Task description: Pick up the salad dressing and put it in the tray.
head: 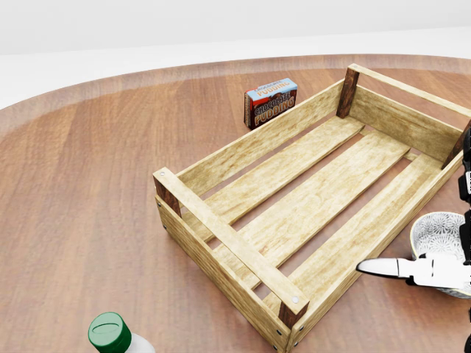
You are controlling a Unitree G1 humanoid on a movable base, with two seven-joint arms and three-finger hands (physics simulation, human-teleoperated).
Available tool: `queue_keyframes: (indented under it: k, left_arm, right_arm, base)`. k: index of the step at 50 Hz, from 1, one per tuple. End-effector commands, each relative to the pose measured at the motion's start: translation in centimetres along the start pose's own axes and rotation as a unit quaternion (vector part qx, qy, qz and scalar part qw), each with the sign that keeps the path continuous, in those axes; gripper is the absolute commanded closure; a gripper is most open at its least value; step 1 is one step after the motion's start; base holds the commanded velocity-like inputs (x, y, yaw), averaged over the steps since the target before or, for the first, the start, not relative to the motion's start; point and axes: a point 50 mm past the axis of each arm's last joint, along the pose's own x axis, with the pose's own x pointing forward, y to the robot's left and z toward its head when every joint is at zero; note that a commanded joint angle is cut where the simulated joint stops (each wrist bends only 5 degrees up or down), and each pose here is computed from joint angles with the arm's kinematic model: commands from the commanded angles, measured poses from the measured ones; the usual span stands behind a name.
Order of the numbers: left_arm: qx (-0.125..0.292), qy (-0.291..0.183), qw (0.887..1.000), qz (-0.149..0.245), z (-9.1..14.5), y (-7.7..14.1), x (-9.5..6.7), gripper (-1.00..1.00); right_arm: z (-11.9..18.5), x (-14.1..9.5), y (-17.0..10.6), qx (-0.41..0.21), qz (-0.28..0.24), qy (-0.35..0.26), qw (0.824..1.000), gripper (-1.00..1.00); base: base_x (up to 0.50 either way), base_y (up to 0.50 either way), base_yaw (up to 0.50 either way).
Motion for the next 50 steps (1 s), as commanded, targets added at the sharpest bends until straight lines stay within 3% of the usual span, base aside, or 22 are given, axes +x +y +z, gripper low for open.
queue_keyframes:
  k: [1, 9, 15, 20, 25, 29, 34, 42, 50]
  left_arm:
    - [0.000, -0.002, 1.000, 0.000, 0.1, 0.0, 0.0, -1.00]
    - [0.001, 0.000, 1.000, 0.000, 0.0, 0.0, 0.0, -1.00]
    - [-0.001, -0.005, 1.000, 0.000, 0.2, 0.0, 0.0, -1.00]
    - [-0.003, -0.009, 1.000, 0.001, 0.4, 0.0, 0.1, -1.00]
    - [-0.005, -0.012, 1.000, 0.002, 0.6, 0.1, 0.1, -1.00]
    - [-0.006, -0.015, 1.000, 0.003, 0.7, 0.2, 0.2, -1.00]
    - [-0.008, -0.013, 1.000, 0.005, 0.6, 0.2, 0.2, -1.00]
    - [-0.008, -0.016, 1.000, 0.004, 0.8, 0.3, 0.2, -1.00]
    - [-0.009, -0.017, 1.000, 0.005, 0.8, 0.4, 0.3, -1.00]
  right_arm:
    - [-0.6, -0.2, 0.2, -0.007, 0.000, 0.016, 1.000, -1.00]
    - [-0.6, -0.4, 1.0, 0.000, 0.025, 0.017, 1.000, -1.00]
    - [4.0, -0.2, 4.5, -0.046, 0.087, -0.084, 0.992, -1.00]
    - [6.0, -0.2, 7.2, -0.054, 0.134, -0.134, 0.980, -1.00]
    - [9.9, -0.4, 11.0, -0.086, 0.213, -0.238, 0.944, -1.00]
    - [10.7, -0.4, 13.0, -0.129, 0.262, -0.260, 0.920, -1.00]
    - [10.4, -0.5, 14.3, -0.189, 0.309, -0.247, 0.899, -1.00]
    - [6.9, 0.0, 16.0, -0.246, 0.403, -0.152, 0.868, -1.00]
    - [5.6, -2.5, 17.1, -0.274, 0.424, -0.109, 0.856, -1.00]
  base:
    - [0.00, 0.00, 0.00]
    - [0.00, 0.00, 0.00]
    - [0.00, 0.00, 0.00]
    - [0.00, 0.00, 0.00]
    - [0.00, 0.00, 0.00]
    - [0.00, 0.00, 0.00]
    - [0.00, 0.00, 0.00]
    - [0.00, 0.00, 0.00]
    - [0.00, 0.00, 0.00]
